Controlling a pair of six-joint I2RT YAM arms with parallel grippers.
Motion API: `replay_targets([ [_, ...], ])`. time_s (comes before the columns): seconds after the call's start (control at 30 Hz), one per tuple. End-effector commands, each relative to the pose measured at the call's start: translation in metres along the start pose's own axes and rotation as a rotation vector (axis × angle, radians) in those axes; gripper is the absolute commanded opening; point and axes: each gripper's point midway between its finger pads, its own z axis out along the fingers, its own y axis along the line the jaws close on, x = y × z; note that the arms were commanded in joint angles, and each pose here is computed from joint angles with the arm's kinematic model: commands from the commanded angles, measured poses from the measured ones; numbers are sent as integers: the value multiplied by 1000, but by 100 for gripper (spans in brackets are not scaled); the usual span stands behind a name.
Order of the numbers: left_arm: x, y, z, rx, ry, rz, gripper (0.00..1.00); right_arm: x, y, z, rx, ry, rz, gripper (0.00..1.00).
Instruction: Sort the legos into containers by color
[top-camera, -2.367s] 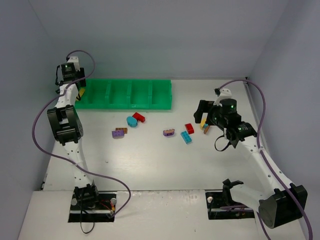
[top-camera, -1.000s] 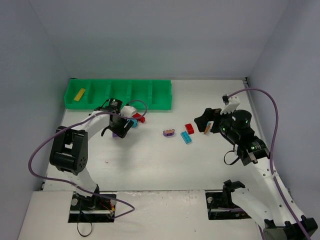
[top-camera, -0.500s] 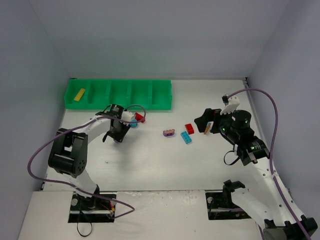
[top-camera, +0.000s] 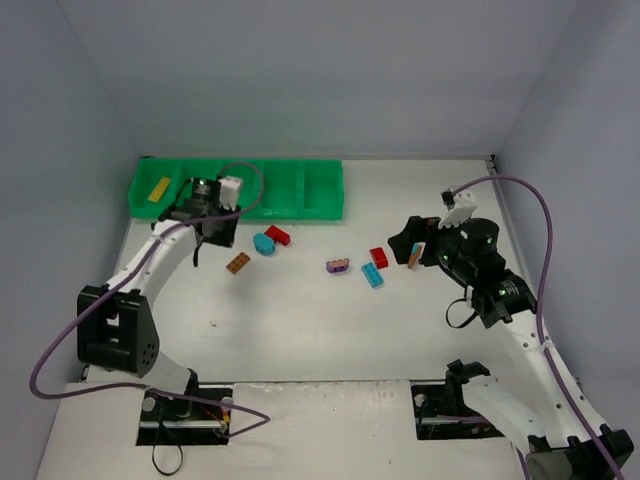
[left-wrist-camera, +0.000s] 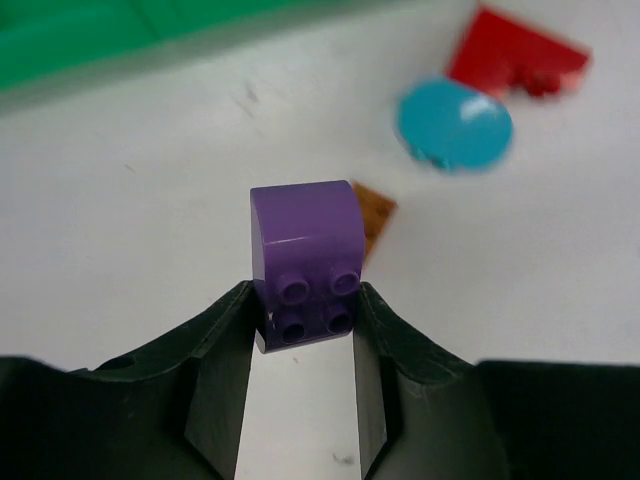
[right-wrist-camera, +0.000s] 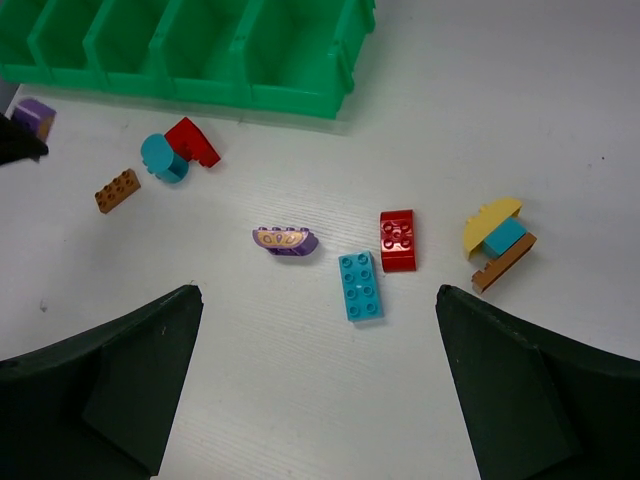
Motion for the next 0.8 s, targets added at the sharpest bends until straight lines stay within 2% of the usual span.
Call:
replay_targets([
  [0.0,-75,55,-15,-128,-206,-180,24,-20,3,3,-8,-61,-14,100],
  [0.23,-146,125,17,-201,-339,-299,24,-19,1,3,2,-62,-15,100],
  [0.3,-147,150,34,-225,-329,-331,24,-18,1,3,5,-61,-10,100],
  [0.37,-167,163,33,-237,-370,-344,26,-18,0,2,7,-64,-9,100],
  [0.4,-161,173,49,-245,-344,-357,28,-18,1,2,7,-65,-9,100],
  [0.43,-171,179,48,-250,-365,-363,32,-19,1,1,8,-68,-10,100],
  [0.53,-169,192,65,-259,-344,-379,46,-20,0,0,12,-71,-10,100],
  [0.7,-173,198,69,-238,-346,-384,57,-20,-1,-1,21,-74,-9,100],
  [0.77,-171,190,67,-215,-339,-381,69,-18,-2,0,26,-67,-7,100],
])
